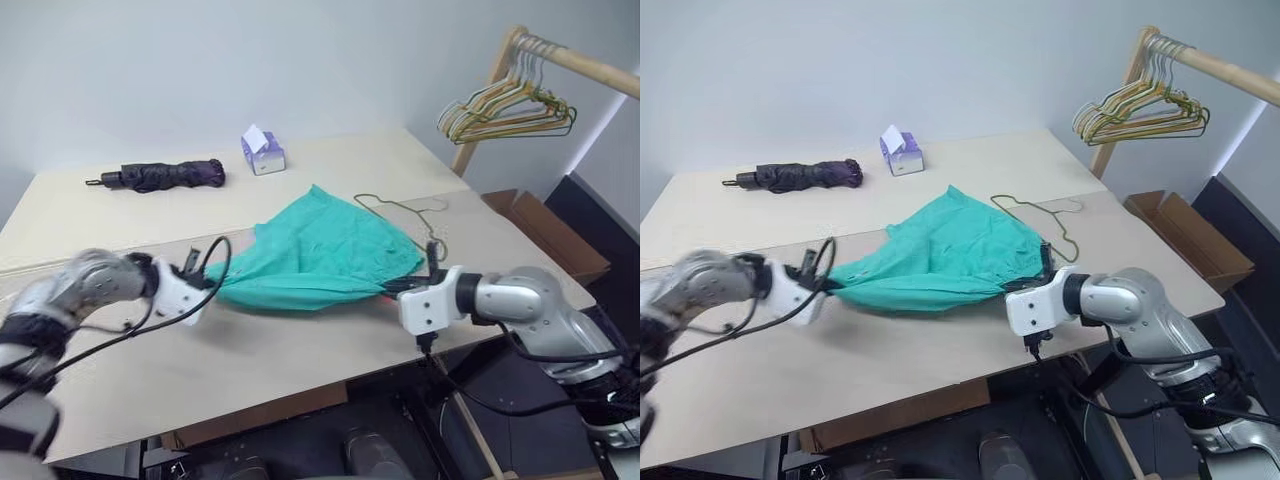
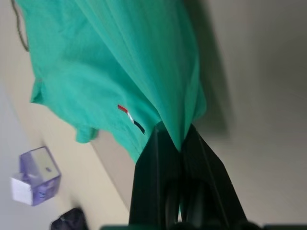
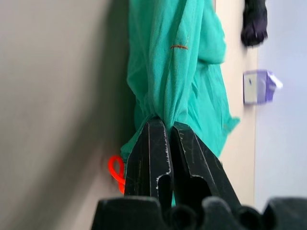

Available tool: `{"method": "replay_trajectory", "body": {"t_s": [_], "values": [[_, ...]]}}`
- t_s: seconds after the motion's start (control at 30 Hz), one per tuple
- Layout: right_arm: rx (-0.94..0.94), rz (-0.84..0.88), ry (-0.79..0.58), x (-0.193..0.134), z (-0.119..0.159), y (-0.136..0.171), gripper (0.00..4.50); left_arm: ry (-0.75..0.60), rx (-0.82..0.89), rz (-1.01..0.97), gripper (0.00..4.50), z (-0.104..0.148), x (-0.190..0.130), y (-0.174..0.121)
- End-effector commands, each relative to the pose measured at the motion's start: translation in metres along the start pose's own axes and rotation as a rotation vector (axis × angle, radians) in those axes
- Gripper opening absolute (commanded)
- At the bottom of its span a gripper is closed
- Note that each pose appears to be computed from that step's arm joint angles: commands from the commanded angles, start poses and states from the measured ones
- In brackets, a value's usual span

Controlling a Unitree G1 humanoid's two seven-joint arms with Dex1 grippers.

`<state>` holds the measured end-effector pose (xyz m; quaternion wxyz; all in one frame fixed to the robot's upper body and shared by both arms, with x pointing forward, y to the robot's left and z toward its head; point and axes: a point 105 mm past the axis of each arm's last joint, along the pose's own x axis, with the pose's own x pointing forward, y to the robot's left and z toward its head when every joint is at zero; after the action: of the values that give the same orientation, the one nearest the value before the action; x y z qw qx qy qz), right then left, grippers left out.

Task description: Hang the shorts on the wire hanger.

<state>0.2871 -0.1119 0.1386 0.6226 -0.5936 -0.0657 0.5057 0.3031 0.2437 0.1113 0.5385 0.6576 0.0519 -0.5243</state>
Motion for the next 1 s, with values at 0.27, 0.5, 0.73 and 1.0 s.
{"method": "replay_trajectory", "body": {"t_s": [0.27,0.5,0.73,1.0], "values": [[-0.033,0.083,0.065,-0.014,-0.016,0.015,0.0,-0.033,-0.21,-0.151,0.05,0.049,-0.033,-0.036],[-0.037,0.11,0.091,-0.021,-0.025,0.022,0.0,-0.112,-0.298,-0.17,0.05,0.079,-0.026,-0.048],[0.006,0.038,0.081,-0.018,-0.039,-0.015,0.0,-0.068,-0.374,0.095,0.05,0.041,-0.019,0.01],[-0.114,-0.314,0.37,0.005,-0.1,-0.163,0.0,0.18,-0.601,0.819,0.05,-0.059,-0.037,0.177]]}}
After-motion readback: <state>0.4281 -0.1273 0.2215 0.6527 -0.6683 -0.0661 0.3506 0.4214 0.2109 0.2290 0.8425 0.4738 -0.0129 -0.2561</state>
